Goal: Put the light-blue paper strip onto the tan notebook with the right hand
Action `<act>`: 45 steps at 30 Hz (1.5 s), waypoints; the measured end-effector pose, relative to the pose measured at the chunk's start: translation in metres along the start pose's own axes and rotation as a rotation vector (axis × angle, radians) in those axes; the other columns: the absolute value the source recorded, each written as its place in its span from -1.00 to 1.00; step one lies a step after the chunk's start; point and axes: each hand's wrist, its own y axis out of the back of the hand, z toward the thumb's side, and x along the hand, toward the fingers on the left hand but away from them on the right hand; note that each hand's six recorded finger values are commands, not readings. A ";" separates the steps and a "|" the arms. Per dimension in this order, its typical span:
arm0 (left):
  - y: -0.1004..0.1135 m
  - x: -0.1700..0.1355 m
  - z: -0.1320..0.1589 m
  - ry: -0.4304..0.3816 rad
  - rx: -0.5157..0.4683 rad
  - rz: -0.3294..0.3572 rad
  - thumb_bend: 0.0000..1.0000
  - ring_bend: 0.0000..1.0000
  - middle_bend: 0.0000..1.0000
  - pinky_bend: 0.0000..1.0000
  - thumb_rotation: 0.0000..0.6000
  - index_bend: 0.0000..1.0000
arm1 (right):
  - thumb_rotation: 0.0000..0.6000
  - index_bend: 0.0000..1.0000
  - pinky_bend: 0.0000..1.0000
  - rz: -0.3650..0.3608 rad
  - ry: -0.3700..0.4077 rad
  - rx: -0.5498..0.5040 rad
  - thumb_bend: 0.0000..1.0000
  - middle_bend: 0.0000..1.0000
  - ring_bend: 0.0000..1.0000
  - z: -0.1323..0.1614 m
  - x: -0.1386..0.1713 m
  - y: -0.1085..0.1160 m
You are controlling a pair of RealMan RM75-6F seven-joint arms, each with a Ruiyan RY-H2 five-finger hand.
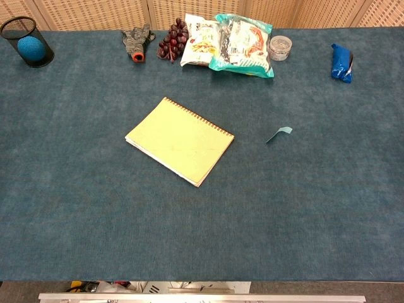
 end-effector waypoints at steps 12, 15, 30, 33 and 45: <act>-0.004 0.002 0.001 -0.004 0.000 -0.016 -0.48 -0.46 -0.42 -0.53 1.00 -0.63 | 1.00 0.06 0.37 0.013 0.063 -0.004 -0.50 0.16 0.10 0.016 -0.017 -0.004; -0.005 0.002 0.001 -0.002 -0.001 -0.020 -0.48 -0.46 -0.42 -0.53 1.00 -0.63 | 1.00 0.06 0.39 0.034 0.096 0.001 -0.51 0.20 0.21 0.025 -0.029 -0.006; -0.008 0.001 -0.013 0.048 -0.013 -0.037 -0.48 -0.46 -0.42 -0.53 1.00 -0.63 | 1.00 0.09 1.00 0.162 0.267 0.122 -0.50 1.00 1.00 0.094 -0.112 -0.050; -0.008 0.001 -0.015 0.055 -0.014 -0.038 -0.48 -0.46 -0.42 -0.53 1.00 -0.63 | 1.00 0.09 1.00 0.194 0.285 0.142 -0.50 1.00 1.00 0.103 -0.123 -0.063; -0.012 0.004 -0.015 0.053 -0.017 -0.052 -0.48 -0.46 -0.42 -0.53 1.00 -0.63 | 1.00 0.09 1.00 0.289 0.331 0.199 -0.50 1.00 1.00 0.123 -0.148 -0.109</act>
